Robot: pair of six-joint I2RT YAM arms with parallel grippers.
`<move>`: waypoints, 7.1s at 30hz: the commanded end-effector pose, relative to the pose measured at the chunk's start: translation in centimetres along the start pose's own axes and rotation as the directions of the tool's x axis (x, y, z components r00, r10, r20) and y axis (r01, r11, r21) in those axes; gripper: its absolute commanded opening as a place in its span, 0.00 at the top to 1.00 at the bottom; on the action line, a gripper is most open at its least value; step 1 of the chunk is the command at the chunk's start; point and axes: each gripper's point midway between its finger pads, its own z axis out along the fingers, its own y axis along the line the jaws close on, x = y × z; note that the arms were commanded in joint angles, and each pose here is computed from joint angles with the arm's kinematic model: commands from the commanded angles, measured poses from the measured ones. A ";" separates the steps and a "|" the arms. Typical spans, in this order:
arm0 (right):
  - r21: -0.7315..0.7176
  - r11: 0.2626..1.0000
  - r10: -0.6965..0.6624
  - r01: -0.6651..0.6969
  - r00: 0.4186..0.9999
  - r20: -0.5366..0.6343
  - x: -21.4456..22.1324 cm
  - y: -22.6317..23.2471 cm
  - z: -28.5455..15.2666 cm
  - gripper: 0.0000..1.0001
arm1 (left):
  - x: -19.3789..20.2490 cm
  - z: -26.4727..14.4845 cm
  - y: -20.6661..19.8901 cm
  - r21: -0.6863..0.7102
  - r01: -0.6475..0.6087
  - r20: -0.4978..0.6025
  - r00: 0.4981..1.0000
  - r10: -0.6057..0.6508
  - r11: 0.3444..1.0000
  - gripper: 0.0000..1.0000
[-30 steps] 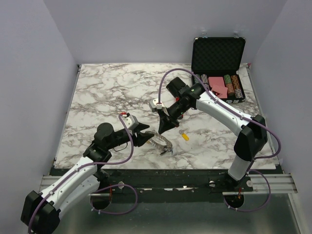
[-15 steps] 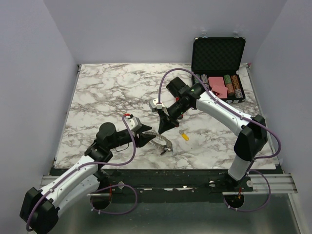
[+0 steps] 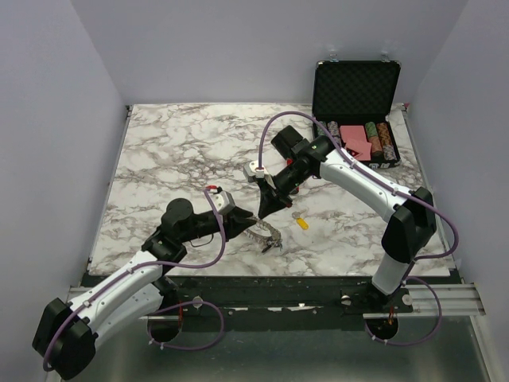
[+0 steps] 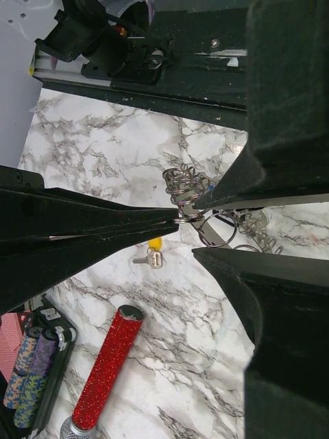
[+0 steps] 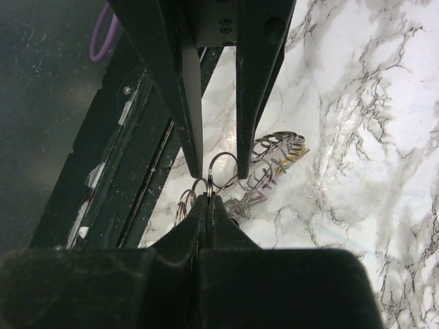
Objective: Put the keys on the keyring
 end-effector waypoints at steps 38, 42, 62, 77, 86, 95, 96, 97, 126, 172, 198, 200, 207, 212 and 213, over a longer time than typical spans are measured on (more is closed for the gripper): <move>-0.033 0.999 0.000 0.002 0.998 0.060 -1.6 0.4 0.2 1.00 | -1.4 1.2 -0.9 0.062 -0.008 0.015 1.000 0.007 0.998 0.84; -0.034 0.999 0.000 0.002 0.998 0.061 -1.7 0.5 0.2 1.00 | -1.3 1.2 -0.9 0.065 -0.008 0.008 1.000 0.008 0.998 0.95; -0.018 0.999 0.034 -0.033 0.994 0.106 -2.7 0.6 -0.1 0.62 | -1.9 -0.2 -0.4 -0.029 0.003 0.081 0.997 0.000 1.000 1.00; 0.012 0.996 0.082 -0.088 0.967 0.242 -2.8 0.2 -1.2 0.39 | -2.9 -1.1 -1.3 -0.012 0.038 0.195 0.980 -0.035 0.999 1.00; -0.022 0.991 0.131 -0.130 0.958 0.256 -2.6 -0.1 -0.2 0.62 | -3.1 -1.1 -1.3 -0.012 0.047 0.201 0.979 -0.044 0.999 1.00; -0.041 0.992 0.124 -0.117 0.961 0.247 -2.5 0.6 0.5 0.71 | -3.1 -1.1 -0.9 -0.034 0.055 0.202 0.978 -0.047 0.998 1.00; -0.045 0.992 0.124 -0.117 0.962 0.245 -2.4 0.6 0.6 0.72 | -3.1 -1.1 -0.9 -0.036 0.056 0.202 0.978 -0.047 0.998 1.00; -0.046 0.992 0.123 -0.116 0.962 0.242 -2.4 0.7 0.6 0.73 | -3.1 -1.1 -0.9 -0.037 0.058 0.202 0.978 -0.049 0.998 1.00; -0.025 0.998 0.065 -0.062 0.982 0.175 -2.2 1.2 0.9 1.00 | -4.4 -3.8 1.2 -0.218 0.168 0.292 0.951 -0.099 0.961 0.14; 0.004 0.997 0.069 -0.071 0.985 0.159 -1.6 0.6 0.3 1.00 | -6.9 -8.7 2.8 -0.397 0.203 0.432 0.902 -0.013 0.895 0.01; -0.009 0.999 0.037 -0.036 0.991 0.130 -1.3 0.8 0.1 1.00 | -6.6 -8.7 4.2 -0.489 0.208 0.322 0.946 -0.046 0.847 0.01; -0.010 0.999 0.035 -0.034 0.991 0.130 -1.4 0.9 0.1 1.00 | -6.7 -8.7 4.1 -0.484 0.211 0.330 0.943 -0.047 0.849 0.01; -0.008 0.999 0.036 -0.035 0.992 0.123 -1.3 0.8 0.1 1.00 | -7.4 -8.3 2.8 -0.410 0.160 0.378 0.926 0.008 0.898 0.01; -0.011 1.000 0.028 -0.027 0.992 0.125 -1.4 0.9 0.0 1.00 | -7.6 -7.8 1.9 -0.356 0.132 0.392 0.920 0.019 0.925 0.01; -0.012 1.000 0.026 -0.025 0.992 0.125 -1.4 0.9 0.1 1.00 | -7.6 -7.7 1.8 -0.348 0.130 0.393 0.919 0.019 0.928 0.01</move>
